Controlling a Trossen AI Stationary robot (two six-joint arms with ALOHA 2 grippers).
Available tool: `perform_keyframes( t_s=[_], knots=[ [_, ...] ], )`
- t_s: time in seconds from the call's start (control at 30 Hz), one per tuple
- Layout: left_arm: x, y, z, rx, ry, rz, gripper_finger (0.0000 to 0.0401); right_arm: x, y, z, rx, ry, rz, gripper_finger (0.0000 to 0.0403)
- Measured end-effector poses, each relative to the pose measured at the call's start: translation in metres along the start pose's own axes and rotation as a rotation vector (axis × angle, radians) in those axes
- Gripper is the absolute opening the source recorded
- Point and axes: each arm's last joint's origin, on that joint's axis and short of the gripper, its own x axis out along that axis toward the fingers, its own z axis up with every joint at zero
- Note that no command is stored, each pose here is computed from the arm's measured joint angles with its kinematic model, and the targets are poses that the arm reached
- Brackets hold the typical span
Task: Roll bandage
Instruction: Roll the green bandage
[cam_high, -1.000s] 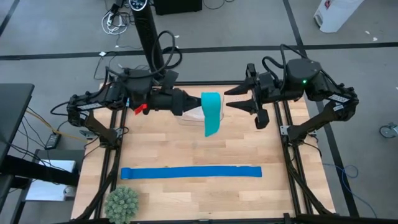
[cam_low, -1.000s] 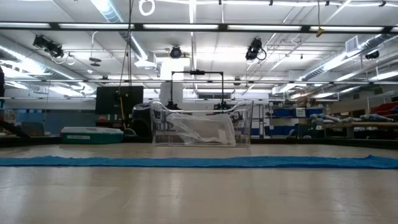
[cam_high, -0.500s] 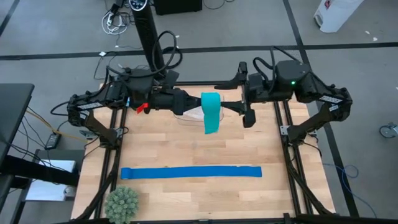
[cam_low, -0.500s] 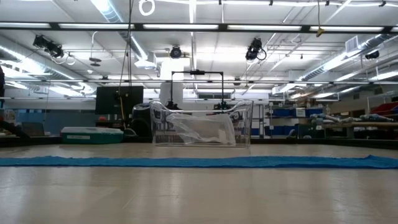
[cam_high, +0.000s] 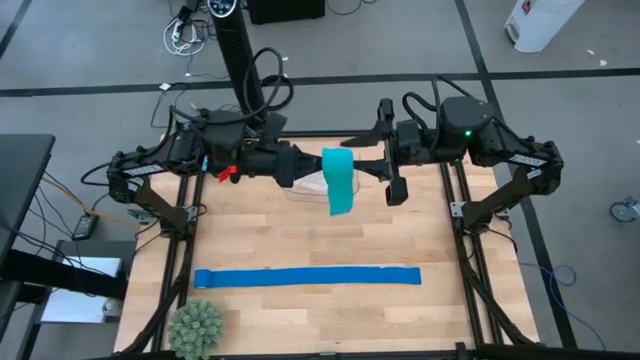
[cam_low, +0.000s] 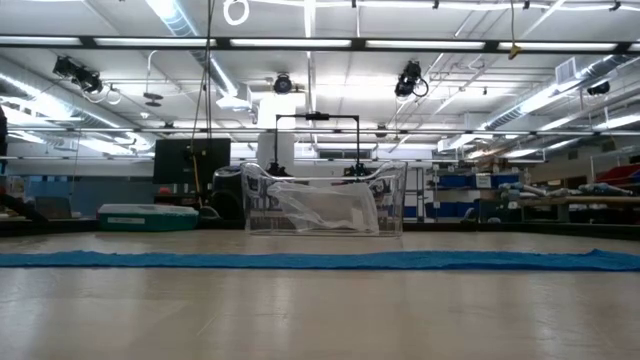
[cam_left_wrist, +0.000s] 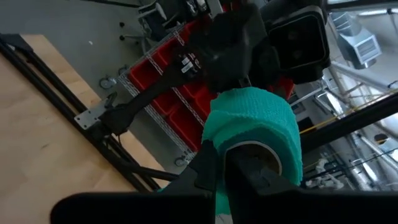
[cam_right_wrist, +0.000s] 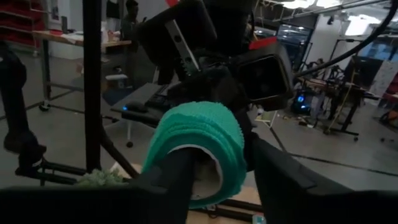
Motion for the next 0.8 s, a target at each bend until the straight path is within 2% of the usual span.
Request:
perform_keyframes(
  t_s=[0.17, 0.3, 0.43, 0.53, 0.7, 0.8],
  knots=[
    [0.000, 0.001, 0.000, 0.068, 0.005, 0.008, 0.0033, 0.003, 0.001, -0.004, 0.000, 0.023, 0.018, 0.0085],
    [0.001, 0.001, -0.001, 0.115, 0.008, 0.007, 0.0078, 0.003, 0.002, -0.005, 0.005, 0.034, 0.054, 0.0013],
    [-0.001, 0.000, 0.001, 0.153, 0.024, -0.024, 0.0137, 0.002, 0.003, -0.005, 0.054, 0.031, 0.083, 0.0011],
    [-0.009, -0.004, 0.008, 0.187, 0.035, -0.067, 0.0167, -0.002, 0.001, -0.003, 0.110, 0.023, 0.123, 0.0003],
    [-0.035, -0.021, 0.025, 0.256, -0.045, -0.133, 0.0176, -0.005, -0.005, -0.003, 0.264, 0.026, 0.195, 0.0001],
    [-0.043, -0.026, 0.029, 0.313, -0.079, -0.117, 0.0170, -0.006, -0.012, -0.004, 0.420, 0.041, 0.242, 0.0001]
  ],
)
